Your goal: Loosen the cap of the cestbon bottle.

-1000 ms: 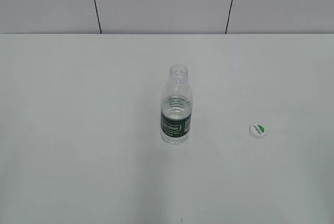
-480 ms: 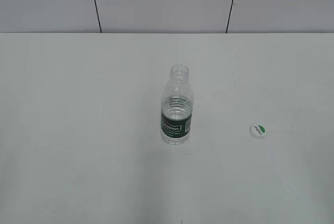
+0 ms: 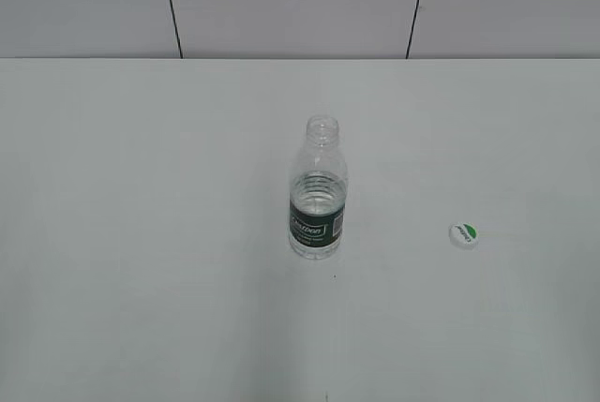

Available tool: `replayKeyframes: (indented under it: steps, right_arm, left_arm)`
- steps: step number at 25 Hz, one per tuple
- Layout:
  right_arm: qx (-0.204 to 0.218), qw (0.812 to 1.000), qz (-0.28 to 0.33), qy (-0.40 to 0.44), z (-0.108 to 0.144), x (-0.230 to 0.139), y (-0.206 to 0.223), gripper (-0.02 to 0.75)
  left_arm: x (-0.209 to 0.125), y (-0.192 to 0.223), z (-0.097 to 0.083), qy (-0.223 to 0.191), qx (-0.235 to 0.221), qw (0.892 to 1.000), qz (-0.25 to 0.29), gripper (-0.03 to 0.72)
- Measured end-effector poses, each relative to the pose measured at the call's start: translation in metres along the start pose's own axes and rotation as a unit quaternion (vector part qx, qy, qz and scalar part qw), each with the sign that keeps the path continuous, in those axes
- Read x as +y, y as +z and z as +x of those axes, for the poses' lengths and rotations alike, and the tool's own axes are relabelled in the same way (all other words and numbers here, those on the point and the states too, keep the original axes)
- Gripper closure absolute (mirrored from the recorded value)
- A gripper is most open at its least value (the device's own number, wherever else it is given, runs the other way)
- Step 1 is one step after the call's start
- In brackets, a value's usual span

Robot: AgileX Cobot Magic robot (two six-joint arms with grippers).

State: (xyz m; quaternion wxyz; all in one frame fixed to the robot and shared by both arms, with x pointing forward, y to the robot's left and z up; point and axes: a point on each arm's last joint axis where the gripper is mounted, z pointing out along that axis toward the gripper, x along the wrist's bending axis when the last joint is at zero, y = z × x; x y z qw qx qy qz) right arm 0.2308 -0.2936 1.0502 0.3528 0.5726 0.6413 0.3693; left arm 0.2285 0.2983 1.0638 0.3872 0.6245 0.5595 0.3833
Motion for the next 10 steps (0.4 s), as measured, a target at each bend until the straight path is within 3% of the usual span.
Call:
replayKeyframes:
  steps: [10]
  right_arm:
    - [0.0,1.0,0.0,0.001,0.0,0.0,0.0,0.16]
  left_arm:
    - [0.0,0.0,0.0,0.0,0.0,1.0,0.0,0.263]
